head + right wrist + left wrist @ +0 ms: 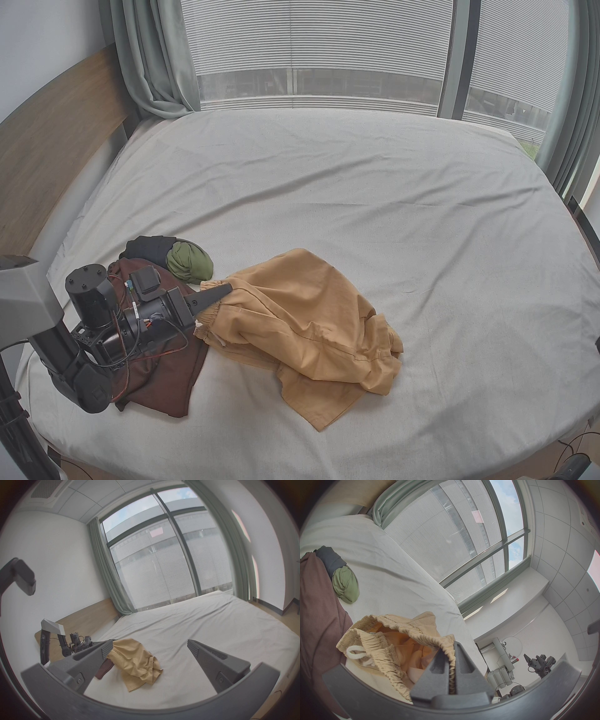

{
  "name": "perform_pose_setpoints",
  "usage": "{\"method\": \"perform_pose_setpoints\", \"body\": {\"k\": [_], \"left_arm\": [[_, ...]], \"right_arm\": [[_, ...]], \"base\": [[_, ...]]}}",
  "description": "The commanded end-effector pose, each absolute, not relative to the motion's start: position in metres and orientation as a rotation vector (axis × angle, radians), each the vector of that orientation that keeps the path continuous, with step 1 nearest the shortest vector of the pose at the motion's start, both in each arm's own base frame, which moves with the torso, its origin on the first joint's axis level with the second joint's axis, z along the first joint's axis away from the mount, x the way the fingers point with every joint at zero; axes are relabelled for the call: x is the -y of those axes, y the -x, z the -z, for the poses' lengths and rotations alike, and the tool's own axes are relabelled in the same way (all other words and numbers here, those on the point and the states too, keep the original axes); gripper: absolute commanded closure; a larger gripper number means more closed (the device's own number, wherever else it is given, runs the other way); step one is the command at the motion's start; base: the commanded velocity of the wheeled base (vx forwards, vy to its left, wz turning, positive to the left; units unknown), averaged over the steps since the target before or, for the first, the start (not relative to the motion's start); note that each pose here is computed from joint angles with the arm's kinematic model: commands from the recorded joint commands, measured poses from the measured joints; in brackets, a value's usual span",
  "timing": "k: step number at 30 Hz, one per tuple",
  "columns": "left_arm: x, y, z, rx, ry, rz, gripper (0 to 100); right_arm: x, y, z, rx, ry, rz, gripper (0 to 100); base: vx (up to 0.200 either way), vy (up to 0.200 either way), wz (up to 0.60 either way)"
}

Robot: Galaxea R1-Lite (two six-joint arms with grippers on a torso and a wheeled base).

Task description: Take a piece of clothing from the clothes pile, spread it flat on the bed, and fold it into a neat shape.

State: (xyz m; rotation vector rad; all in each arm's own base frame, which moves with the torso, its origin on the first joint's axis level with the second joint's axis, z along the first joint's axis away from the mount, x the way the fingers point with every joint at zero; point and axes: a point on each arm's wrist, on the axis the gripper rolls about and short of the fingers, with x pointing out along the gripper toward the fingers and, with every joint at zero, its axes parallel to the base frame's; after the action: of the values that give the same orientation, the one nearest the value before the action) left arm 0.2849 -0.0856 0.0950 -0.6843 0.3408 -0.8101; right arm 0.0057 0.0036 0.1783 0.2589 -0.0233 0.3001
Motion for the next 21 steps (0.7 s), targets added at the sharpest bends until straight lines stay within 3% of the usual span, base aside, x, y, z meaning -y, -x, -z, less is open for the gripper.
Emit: {"method": "perform_pose_setpoints", "body": {"k": [1, 10, 21], "left_arm": [[0.082, -0.286, -0.093, -0.341, 0.686, 0.797, 100], [0.082, -0.287, -0.092, -0.342, 0.678, 0.798, 100], [0.082, -0.286, -0.094, -0.328, 0.658, 0.803, 100]], "right_arm": [[-0.021, -0.06, -0.213, -0.151, -0.271, -0.412, 0], [-0.052, -0.125, -0.242, -0.215, -0.253, -0.493, 0], [-0.076, -0.184, -0.212, -0.265, -0.263, -0.526, 0]], "base": [[0.0, 0.0, 0.0], [0.0, 0.0, 0.0], [0.0, 0.0, 0.0]]}}
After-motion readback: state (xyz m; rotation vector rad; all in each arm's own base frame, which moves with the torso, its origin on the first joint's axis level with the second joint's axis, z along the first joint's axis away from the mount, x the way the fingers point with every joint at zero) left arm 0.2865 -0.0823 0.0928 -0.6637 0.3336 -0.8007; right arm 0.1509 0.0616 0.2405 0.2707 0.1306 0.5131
